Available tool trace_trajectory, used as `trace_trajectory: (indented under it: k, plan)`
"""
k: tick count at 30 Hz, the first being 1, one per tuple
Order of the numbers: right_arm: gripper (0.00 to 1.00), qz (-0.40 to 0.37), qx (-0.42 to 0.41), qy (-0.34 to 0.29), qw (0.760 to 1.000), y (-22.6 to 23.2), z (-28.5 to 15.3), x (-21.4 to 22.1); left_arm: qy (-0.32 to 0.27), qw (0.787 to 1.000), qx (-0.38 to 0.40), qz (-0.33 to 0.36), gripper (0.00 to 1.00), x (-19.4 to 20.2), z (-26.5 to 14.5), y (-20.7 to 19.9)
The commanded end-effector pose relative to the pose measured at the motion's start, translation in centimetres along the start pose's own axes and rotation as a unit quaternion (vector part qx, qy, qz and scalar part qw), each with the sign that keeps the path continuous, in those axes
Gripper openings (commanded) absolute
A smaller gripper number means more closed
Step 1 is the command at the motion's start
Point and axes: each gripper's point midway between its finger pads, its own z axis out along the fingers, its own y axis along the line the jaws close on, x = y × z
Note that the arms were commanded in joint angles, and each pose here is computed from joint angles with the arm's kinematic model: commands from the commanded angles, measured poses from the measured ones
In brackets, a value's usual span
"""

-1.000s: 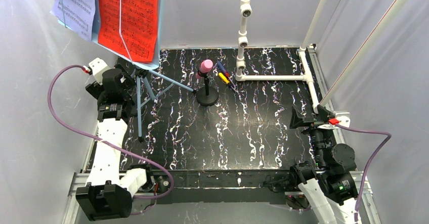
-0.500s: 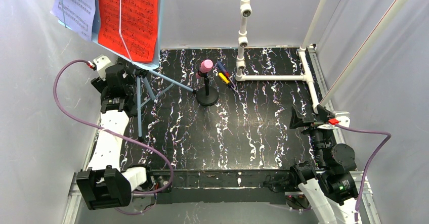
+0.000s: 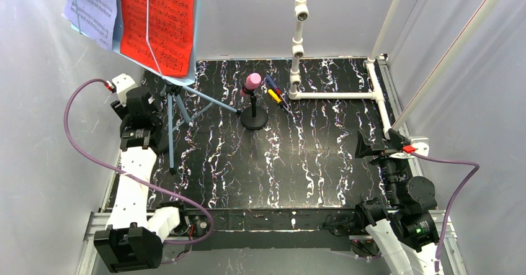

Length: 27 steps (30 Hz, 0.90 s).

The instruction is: Pack up the instrument practice props

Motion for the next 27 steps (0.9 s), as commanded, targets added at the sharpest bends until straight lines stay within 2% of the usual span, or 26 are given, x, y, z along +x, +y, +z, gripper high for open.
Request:
trace_trajectory:
  k: [1,7,12,18,27]
  plan:
    - [0.99,0.001,0.001,-0.026,1.000,-0.1,-0.1,-1.4,-0.088,0.995,-0.038,-0.038,0.00,-5.9,-3.0,3.1]
    - [0.99,-0.001,0.003,-0.024,1.000,-0.2,-0.1,-1.3,-0.112,0.991,-0.059,-0.044,0.00,-8.1,-5.9,5.5]
    - [0.99,-0.003,0.004,-0.019,1.000,-0.2,0.1,-1.1,-0.112,0.992,-0.023,-0.048,0.00,-9.0,-8.9,6.2]
    - [0.98,-0.006,0.014,-0.013,1.000,-0.5,0.1,-1.0,-0.098,0.991,0.076,-0.049,0.00,-9.0,-12.7,5.0]
    - [0.99,-0.012,0.031,0.013,0.999,-1.0,0.5,-0.1,-0.092,0.972,0.215,-0.016,0.00,-8.0,-18.1,3.1]
